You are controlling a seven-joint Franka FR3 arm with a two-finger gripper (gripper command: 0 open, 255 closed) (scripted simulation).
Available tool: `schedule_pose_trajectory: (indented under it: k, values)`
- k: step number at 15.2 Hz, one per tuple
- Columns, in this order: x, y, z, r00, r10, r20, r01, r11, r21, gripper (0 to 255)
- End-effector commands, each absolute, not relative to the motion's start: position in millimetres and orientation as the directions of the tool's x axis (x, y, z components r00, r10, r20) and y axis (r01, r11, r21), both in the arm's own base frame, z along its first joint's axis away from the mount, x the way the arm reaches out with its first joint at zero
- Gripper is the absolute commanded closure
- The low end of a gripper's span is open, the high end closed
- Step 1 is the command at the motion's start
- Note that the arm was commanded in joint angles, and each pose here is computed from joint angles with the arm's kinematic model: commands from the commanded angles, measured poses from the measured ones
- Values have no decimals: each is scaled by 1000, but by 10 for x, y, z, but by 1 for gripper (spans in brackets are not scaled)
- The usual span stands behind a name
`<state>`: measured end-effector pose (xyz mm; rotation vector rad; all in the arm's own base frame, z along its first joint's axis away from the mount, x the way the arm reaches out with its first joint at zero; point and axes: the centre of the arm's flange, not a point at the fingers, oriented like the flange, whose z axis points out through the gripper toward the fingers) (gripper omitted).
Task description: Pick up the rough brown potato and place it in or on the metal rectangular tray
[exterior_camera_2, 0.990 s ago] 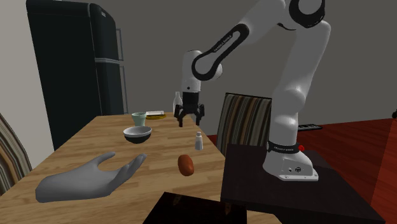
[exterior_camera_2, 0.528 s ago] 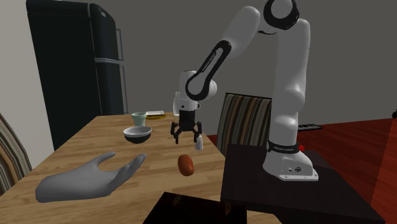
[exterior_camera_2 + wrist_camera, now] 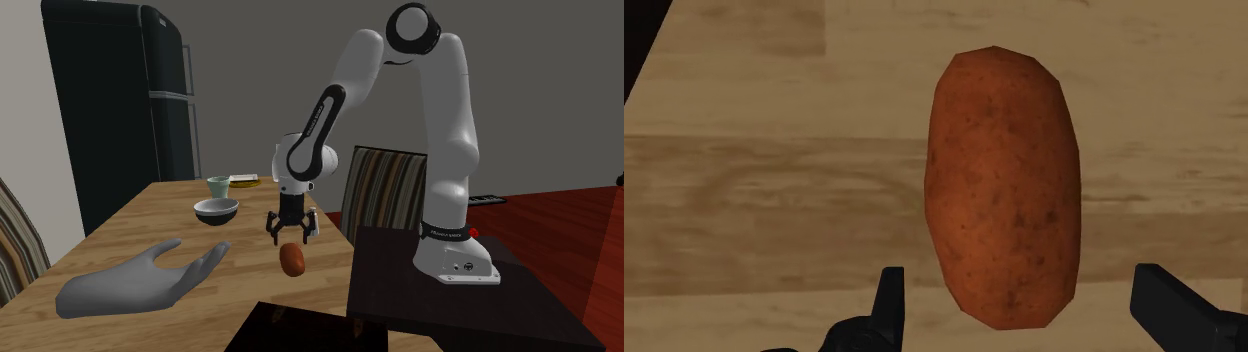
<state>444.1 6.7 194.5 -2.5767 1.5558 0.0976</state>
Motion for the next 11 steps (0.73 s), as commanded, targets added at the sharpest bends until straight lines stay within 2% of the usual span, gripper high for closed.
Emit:
schedule_pose_trajectory:
  k: [1,10,11]
  values:
    - [4438,89,1841,466,-876,-122,-885,-459,-78,0]
    - [4439,100,1760,466,-876,-122,-885,-459,-78,0]
    - [4439,100,1760,466,-876,-122,-885,-459,-78,255]
